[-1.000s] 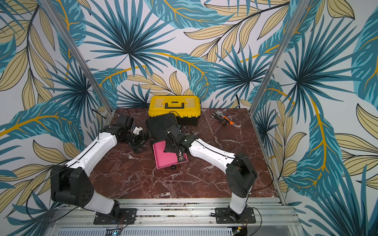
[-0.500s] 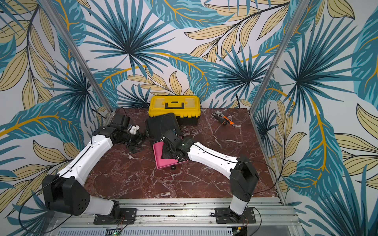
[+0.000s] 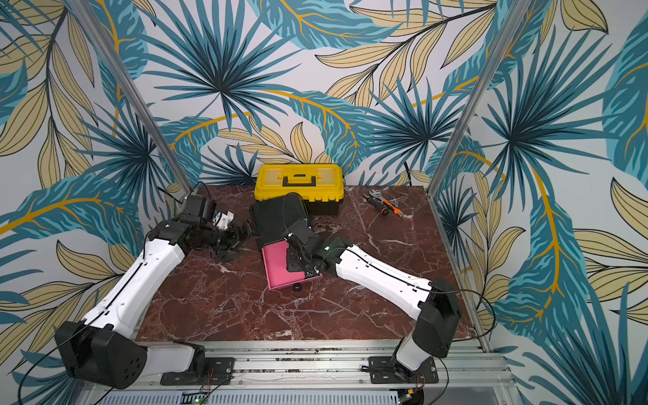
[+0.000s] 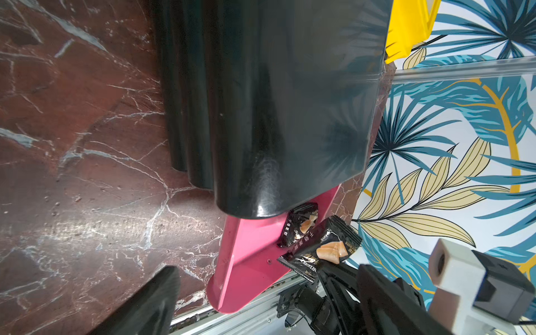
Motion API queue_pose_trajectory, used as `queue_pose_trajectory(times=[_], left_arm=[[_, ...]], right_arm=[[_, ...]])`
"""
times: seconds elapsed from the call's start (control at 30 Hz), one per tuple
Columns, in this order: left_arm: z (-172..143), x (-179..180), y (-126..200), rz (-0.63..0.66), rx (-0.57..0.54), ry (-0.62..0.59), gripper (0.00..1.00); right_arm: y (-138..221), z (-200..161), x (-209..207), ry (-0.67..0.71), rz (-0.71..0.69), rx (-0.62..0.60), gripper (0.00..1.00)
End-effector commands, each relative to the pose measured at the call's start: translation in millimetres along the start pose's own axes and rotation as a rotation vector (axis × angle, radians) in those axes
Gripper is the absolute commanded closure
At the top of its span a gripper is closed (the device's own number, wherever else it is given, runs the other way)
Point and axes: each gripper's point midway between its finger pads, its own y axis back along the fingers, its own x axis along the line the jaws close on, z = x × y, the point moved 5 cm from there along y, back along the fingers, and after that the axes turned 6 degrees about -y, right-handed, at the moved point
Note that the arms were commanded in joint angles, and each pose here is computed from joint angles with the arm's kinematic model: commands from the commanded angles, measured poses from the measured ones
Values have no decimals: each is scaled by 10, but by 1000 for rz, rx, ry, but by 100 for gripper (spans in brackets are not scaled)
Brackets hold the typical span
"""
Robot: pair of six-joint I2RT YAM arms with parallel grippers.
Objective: Take the cookies out of the drawer
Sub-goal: Pick up the cookie from the drawer, then place the cookie at the center of the board.
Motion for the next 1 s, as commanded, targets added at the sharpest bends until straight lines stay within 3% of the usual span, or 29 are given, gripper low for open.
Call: queue_pose_trajectory(times=[0.0,0.07,0.23,0.43,0.57,0.97], left_arm=[[-16,-258,179,-1,-51,-80,0],[-58,-333,183,-3,-47,-95,0],[-113,-454,244,-35,-76,-102,0],[-90,-607,272,-88,-97,-117,0],[10,-732,244,-139,-125,-141,0],[283,-977,-35,-174,-175,-193,0]], right_arm=[[294,35,-144,90,-61,-12,96],[412,81,-288,73,-104,-12,96],[699,256,-597,2,-48,-32,97],[733,402,-971,-18,-25,19,98],[557,451,-1283,-38,-54,75,98],[-410,619,-1997,-85,-170,273,99]])
